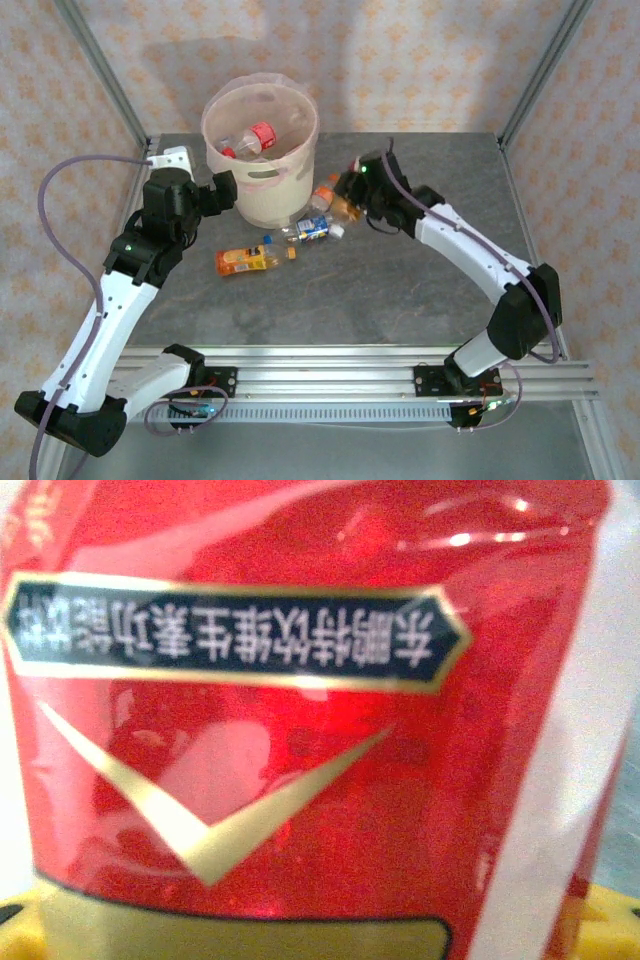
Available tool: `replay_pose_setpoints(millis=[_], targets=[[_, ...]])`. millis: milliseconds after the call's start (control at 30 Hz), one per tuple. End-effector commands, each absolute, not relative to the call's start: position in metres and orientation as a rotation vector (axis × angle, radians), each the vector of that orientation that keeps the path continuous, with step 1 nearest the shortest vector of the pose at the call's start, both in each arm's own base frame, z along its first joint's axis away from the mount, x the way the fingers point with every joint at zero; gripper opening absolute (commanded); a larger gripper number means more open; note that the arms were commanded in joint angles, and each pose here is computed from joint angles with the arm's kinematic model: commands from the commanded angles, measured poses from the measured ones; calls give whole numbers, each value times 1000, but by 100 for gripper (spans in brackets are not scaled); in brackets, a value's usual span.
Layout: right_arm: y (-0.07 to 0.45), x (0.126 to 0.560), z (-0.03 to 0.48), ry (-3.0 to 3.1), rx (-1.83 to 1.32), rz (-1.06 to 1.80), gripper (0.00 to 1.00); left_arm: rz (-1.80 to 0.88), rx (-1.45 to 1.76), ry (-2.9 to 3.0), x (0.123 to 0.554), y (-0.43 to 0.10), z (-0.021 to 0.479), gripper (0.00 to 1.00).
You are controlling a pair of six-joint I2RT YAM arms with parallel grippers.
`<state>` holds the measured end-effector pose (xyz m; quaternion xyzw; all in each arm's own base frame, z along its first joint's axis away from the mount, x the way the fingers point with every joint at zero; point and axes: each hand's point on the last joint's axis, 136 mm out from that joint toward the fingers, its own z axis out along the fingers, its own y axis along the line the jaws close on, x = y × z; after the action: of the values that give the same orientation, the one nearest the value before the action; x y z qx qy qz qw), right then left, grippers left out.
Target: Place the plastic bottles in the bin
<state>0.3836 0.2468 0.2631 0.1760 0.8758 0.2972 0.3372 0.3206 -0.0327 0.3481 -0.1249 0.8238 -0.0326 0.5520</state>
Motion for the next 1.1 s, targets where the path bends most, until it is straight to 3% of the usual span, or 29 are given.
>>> replay_pose_setpoints(millis=[0, 233, 567, 833, 1067], targets=[[261, 400, 317, 2178, 391, 856, 59, -67, -337, 1890, 323, -28, 363, 100], [293, 431, 388, 2035, 361, 1013, 59, -62, -346, 1881, 327, -27, 367, 100], [337, 476, 421, 1980, 333, 1079, 60, -78, -344, 1877, 336, -32, 367, 100], [357, 500, 404, 1981, 390, 1020, 63, -85, -342, 1884, 339, -34, 363, 100], [357, 503, 382, 1998, 411, 869, 75, -97, -339, 1884, 341, -36, 362, 100]])
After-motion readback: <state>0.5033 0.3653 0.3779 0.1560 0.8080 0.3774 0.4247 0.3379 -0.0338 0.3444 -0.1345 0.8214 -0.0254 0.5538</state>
